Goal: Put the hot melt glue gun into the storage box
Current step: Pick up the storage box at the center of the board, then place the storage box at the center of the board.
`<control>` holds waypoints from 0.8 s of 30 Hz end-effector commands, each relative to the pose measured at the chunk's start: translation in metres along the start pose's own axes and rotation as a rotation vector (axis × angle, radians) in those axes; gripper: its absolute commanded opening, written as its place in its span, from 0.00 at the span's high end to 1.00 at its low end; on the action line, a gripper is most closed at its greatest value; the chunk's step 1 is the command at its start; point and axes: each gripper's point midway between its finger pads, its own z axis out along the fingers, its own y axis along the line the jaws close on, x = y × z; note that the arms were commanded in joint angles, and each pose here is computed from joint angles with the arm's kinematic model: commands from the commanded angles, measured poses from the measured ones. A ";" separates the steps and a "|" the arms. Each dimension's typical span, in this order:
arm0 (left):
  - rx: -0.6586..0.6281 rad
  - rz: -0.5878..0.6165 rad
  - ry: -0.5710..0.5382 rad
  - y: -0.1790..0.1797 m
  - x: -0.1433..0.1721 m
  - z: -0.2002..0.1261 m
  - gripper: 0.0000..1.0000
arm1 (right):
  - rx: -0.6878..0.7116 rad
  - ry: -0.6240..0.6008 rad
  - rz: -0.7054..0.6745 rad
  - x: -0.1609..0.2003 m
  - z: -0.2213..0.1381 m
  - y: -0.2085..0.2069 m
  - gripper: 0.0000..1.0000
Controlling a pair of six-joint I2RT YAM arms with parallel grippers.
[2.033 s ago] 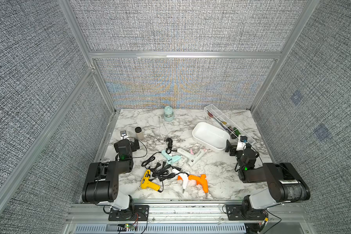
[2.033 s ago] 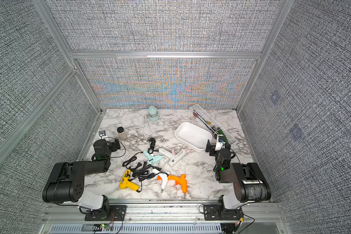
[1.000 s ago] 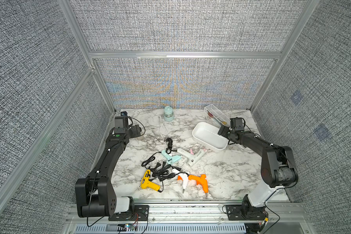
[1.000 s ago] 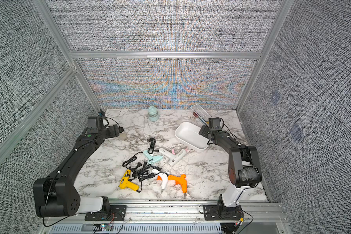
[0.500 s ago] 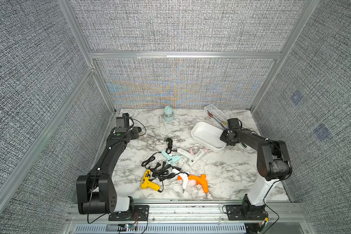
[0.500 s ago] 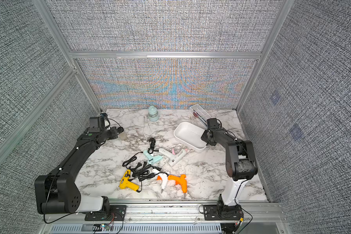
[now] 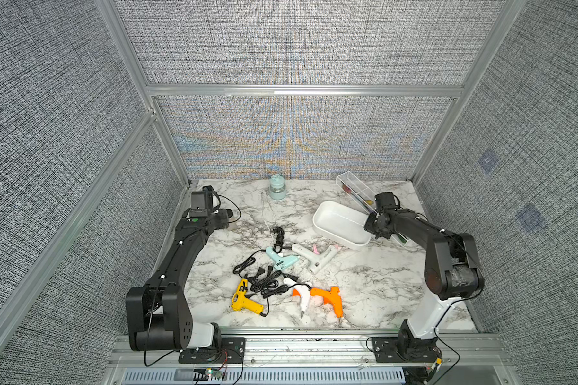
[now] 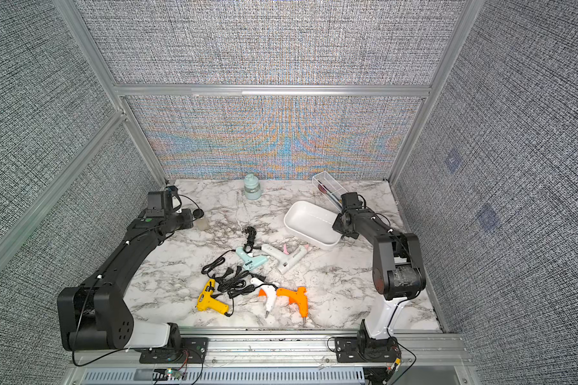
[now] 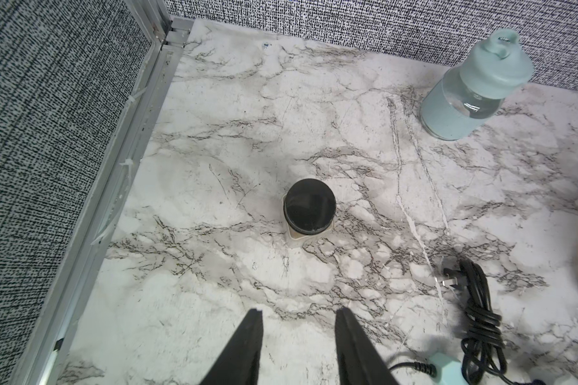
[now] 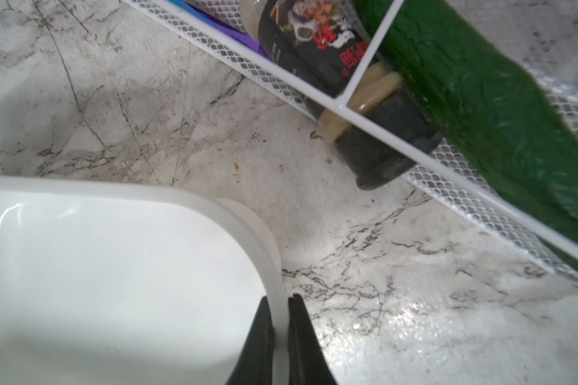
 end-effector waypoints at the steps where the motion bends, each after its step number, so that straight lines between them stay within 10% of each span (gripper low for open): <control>1: 0.016 0.012 -0.013 -0.003 -0.003 -0.005 0.60 | 0.002 0.039 -0.020 0.009 0.004 0.003 0.95; 13: 0.024 0.024 -0.036 -0.005 -0.007 -0.018 0.61 | -0.114 -0.027 -0.332 -0.062 0.003 0.087 1.00; 24: 0.015 0.035 -0.043 -0.004 -0.004 -0.028 0.61 | -0.213 0.035 -0.636 -0.040 0.038 0.151 1.00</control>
